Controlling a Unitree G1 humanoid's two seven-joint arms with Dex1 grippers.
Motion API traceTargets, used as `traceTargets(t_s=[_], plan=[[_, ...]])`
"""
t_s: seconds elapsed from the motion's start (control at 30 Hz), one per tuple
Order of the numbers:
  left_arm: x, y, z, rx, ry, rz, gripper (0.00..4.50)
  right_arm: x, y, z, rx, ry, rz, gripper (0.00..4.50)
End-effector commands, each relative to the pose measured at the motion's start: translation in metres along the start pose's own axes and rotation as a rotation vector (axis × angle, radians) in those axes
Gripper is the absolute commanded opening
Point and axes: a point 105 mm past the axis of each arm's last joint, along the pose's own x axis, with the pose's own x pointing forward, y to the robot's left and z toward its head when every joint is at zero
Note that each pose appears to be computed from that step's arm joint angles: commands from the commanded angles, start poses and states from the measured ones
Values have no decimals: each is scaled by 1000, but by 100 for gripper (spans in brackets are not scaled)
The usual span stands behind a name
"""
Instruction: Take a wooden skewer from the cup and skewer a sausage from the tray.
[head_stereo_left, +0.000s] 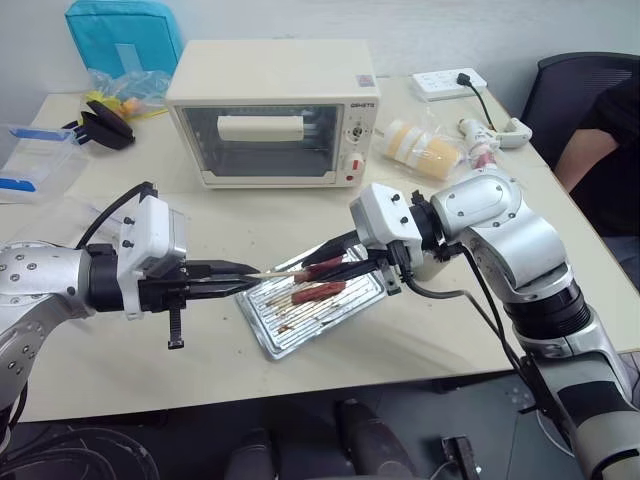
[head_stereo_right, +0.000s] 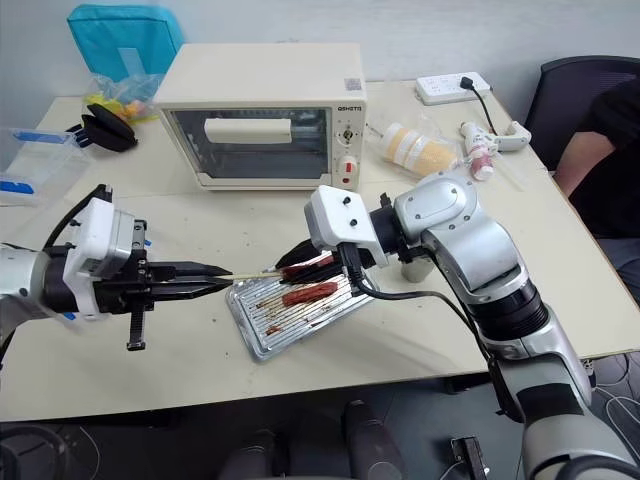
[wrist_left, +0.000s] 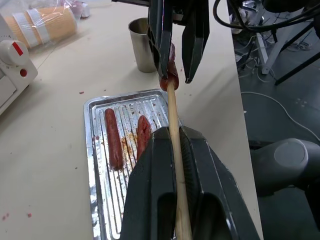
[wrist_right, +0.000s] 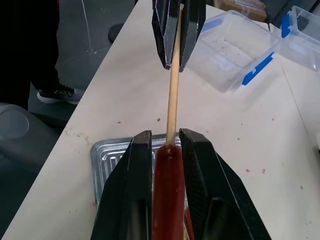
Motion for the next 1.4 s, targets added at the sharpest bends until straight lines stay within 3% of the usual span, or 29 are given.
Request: traceTargets(t_s=[0.03,0.27,0.53,0.73,0.97,1.23,1.4], plan=[[-5,0,9,54,-10,22,0,-5,-1,6,-40,-1,-12,87],[-17,5,3,35,7,112,0,-13,-10,11,-37,-10,-68,87],[-59,13,-13,-30,22,608,0,-54,-24,41,197,-150,-199,87],[-97,10,-31,-157,-24,1184,0,-60,-23,41,237,-163,-251,87],[-127,11,-59,-286,-24,1673,0,-60,-19,41,270,-175,-266,87],[-117,25,-91,-516,3,1785,0,-58,-15,47,259,-184,-264,87],[-124,38,-107,-560,45,1798,0,-59,-13,51,255,-187,-264,87]])
